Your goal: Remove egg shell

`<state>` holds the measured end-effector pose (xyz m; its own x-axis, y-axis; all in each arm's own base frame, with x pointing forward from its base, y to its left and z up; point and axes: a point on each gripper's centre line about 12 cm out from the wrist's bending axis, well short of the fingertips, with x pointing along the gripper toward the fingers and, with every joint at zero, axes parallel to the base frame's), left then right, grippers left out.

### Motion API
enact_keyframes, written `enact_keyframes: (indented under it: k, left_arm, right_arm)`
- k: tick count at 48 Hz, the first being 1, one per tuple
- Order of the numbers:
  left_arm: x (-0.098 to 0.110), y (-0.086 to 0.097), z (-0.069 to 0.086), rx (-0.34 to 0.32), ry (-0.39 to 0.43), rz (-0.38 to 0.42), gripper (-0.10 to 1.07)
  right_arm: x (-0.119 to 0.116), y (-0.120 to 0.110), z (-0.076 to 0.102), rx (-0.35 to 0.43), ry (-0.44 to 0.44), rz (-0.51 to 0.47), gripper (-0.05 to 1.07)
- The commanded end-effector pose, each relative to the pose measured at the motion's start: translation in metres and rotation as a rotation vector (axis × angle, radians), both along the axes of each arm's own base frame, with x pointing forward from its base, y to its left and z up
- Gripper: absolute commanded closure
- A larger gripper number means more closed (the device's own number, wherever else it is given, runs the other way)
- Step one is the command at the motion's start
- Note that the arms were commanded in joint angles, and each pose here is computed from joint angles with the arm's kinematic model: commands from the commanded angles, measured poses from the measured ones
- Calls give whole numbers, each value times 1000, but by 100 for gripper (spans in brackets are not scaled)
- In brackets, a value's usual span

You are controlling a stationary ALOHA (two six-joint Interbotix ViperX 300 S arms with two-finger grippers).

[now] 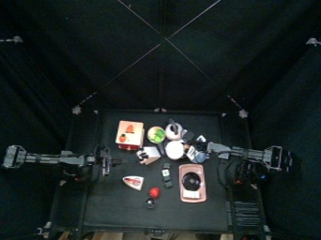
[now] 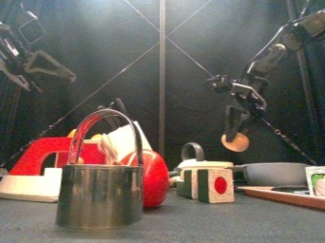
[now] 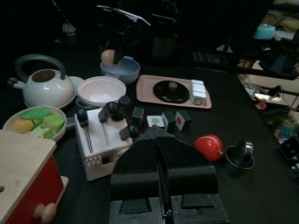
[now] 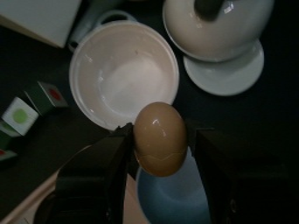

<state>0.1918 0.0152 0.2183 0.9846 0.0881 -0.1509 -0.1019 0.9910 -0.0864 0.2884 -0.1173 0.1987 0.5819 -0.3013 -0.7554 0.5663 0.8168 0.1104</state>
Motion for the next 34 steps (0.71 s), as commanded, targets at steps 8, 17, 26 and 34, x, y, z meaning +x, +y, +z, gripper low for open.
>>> enact_keyframes:
  k: [8,17,26,34]
  left_arm:
    - [7,-3,18,9,-56,-16,97]
    - [12,-2,38,22,-144,-13,97]
    - [27,0,58,27,-242,-4,91]
    - [54,1,70,22,-300,3,71]
  right_arm:
    - [19,-1,13,-37,-168,37,34]
    - [26,1,19,-81,-313,80,34]
    - [28,6,21,-125,-420,134,34]
    - [29,10,22,-145,-469,166,34]
